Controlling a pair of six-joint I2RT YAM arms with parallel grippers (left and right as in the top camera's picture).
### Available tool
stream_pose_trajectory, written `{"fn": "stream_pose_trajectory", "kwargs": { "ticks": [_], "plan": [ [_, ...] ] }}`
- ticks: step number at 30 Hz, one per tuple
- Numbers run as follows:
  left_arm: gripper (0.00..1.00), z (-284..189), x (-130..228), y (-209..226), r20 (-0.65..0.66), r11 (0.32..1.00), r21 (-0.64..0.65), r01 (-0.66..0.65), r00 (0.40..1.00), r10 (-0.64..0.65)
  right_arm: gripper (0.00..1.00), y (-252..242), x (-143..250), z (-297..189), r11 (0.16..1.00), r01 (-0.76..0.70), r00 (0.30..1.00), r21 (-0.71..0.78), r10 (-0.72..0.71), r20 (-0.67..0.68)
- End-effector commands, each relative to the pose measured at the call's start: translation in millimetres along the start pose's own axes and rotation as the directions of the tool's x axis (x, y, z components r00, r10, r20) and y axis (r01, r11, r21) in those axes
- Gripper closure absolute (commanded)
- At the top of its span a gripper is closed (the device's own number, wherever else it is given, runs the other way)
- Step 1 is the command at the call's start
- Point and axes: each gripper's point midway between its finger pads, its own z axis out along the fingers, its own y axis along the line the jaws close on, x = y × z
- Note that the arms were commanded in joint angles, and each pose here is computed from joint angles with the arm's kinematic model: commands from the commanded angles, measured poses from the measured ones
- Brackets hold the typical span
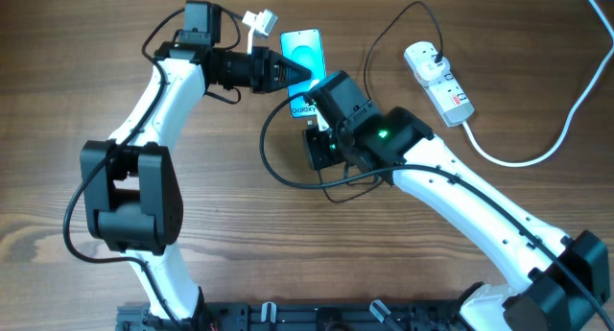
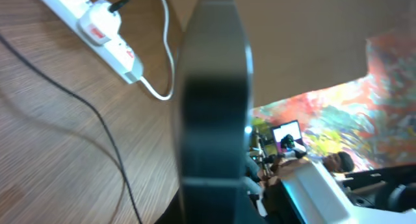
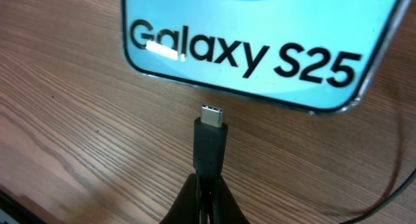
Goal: Plug charger to phone and switch on socket
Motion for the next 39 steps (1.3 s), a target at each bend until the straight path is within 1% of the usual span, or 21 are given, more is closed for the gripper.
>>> {"fn": "stream_pose_trajectory", "kwargs": {
  "ticks": [1,3,6,10,20,27,39],
  "plan": [
    [0.96,-3,-4,-29,0.003,0.993,0.086,-0.075,0.997,0.075,0.96,2,-6,0,1.000,0.015,1.000,-0.009,-0.015,0.009],
    [0.96,-3,-4,-28,0.003,0.994,0.083,-0.075,0.997,0.075,0.96,1,-6,0,1.000,0.015,1.000,-0.003,-0.015,0.012],
    [0.96,-3,-5,-20,0.007,0.997,0.034,-0.074,0.997,0.074,0.96,-2,-5,-1,1.000,0.012,1.000,0.011,-0.012,0.007],
    [0.96,-6,-7,-17,0.015,0.997,0.018,-0.081,0.997,0.080,0.96,-3,-1,-1,1.000,0.009,1.000,0.016,-0.009,-0.007],
    [0.96,-7,-3,-16,0.011,0.993,0.017,-0.115,0.993,0.115,0.96,-1,-6,-2,1.000,0.015,1.000,0.010,-0.015,0.010],
    [0.96,-7,-1,-16,0.008,0.993,0.018,-0.114,0.994,0.113,0.96,-4,-9,-4,0.999,0.016,1.000,0.030,-0.017,0.021],
    [0.96,-7,1,-19,0.005,0.995,0.040,-0.097,0.995,0.097,0.96,-1,-13,-4,1.000,0.003,0.999,0.019,-0.004,0.036]
  ]
}}
